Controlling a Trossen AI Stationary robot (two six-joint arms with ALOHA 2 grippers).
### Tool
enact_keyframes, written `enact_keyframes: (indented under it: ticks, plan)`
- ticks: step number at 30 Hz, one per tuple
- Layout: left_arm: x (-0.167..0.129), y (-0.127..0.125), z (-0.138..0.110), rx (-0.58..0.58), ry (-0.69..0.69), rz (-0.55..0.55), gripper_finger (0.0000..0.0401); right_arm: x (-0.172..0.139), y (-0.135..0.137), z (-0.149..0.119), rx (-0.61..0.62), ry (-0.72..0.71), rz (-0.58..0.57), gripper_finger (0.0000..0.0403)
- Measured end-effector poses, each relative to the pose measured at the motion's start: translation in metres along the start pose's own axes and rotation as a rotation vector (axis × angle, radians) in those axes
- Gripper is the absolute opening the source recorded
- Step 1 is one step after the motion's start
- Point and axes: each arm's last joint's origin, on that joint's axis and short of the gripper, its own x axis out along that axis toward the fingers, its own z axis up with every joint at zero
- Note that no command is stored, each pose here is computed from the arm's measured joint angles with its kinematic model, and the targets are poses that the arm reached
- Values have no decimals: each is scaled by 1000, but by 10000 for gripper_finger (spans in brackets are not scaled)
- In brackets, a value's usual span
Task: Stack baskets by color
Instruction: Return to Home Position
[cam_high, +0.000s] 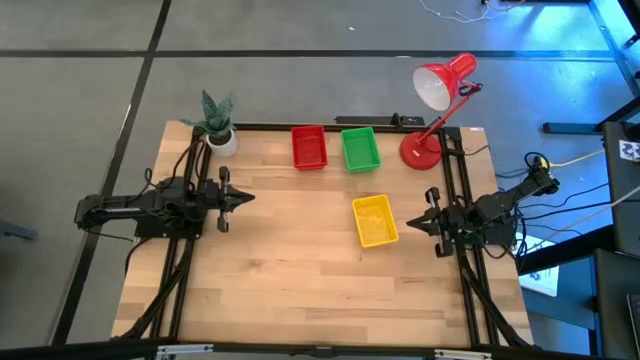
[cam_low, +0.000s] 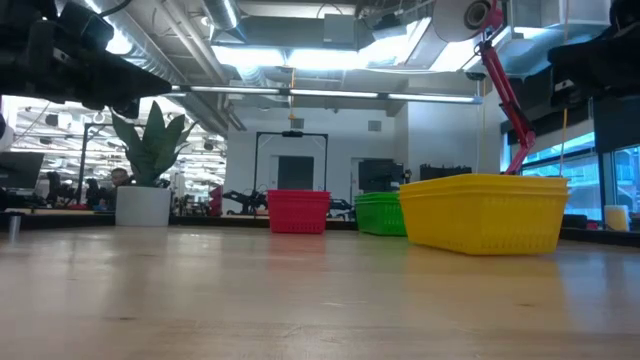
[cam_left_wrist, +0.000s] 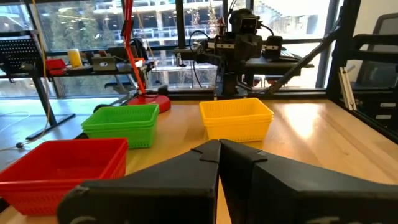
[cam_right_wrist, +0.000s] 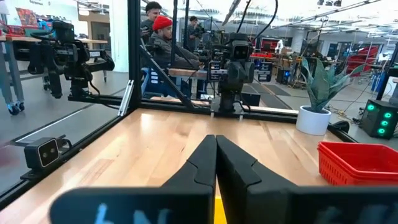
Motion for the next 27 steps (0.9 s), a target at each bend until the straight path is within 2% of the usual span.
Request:
enact_keyframes:
  ticks: [27]
  plan:
    - [0, 0, 0, -1, 0, 0, 0, 0, 0, 0, -2, 0, 2, 7]
